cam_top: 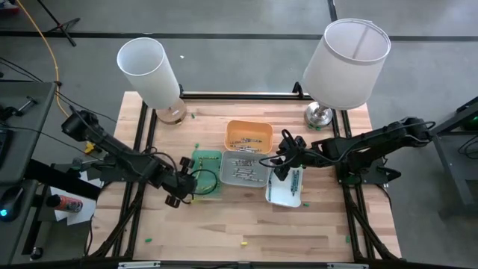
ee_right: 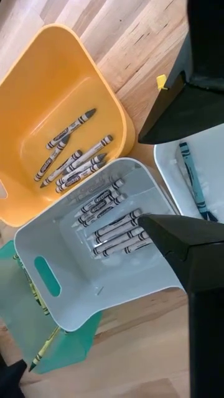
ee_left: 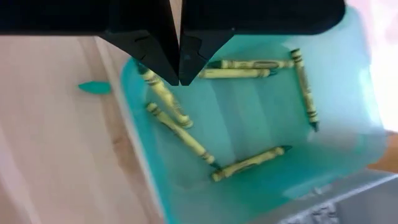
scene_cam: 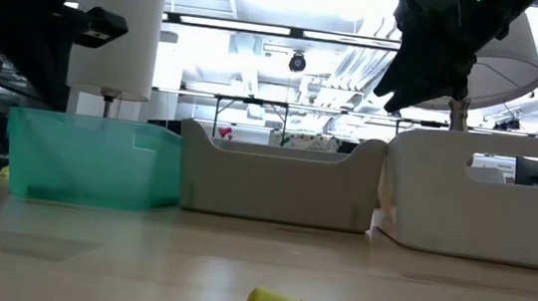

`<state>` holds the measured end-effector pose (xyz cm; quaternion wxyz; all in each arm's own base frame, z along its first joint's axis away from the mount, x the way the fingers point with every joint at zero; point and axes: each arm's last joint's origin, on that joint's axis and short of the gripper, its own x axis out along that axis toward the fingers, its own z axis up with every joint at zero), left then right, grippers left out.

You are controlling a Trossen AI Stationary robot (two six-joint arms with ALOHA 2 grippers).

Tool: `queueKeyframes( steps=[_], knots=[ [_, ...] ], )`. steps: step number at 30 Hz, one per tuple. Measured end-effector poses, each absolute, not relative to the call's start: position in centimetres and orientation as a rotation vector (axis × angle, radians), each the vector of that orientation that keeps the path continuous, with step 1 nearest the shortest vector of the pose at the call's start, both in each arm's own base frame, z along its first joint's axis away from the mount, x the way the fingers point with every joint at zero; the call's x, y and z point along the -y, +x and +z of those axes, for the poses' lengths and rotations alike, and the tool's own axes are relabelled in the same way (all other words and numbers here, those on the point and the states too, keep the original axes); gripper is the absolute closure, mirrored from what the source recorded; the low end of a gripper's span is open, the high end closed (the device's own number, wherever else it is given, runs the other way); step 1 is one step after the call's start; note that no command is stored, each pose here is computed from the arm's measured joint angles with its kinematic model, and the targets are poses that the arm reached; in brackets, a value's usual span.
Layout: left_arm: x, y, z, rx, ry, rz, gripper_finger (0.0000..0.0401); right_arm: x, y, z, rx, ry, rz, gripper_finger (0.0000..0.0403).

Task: Sort crayons
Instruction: Adjust the green crayon in the green bin, then adjust the white bin

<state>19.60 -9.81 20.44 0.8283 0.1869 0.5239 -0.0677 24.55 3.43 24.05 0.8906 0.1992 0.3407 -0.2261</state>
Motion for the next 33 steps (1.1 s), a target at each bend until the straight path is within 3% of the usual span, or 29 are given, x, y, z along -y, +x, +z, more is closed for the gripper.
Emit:
queueKeyframes(
  steps=[10, 20, 26, 33],
  knots=[
    [8.8, 19.3, 25.1, -1.056, 0.292, -0.008, 0.0401, -3.2, 24.6, 24.2, -0.664, 0.389, -0.531, 0.0213],
    [4.9, 13.0, 30.5, -0.644, 0.059, 0.216, 0.0401, -3.3, 25.2, 24.7, -0.576, 0.456, -0.525, 0.0213],
    [3.0, 9.7, 30.1, -0.367, -0.014, 0.240, 0.0401, -3.3, 25.2, 24.7, -0.573, 0.468, -0.526, 0.0213],
    [2.5, 8.8, 26.7, 0.010, -0.138, 0.193, 0.0401, -3.3, 25.1, 24.7, -0.576, 0.490, -0.531, 0.0213]
  ],
)
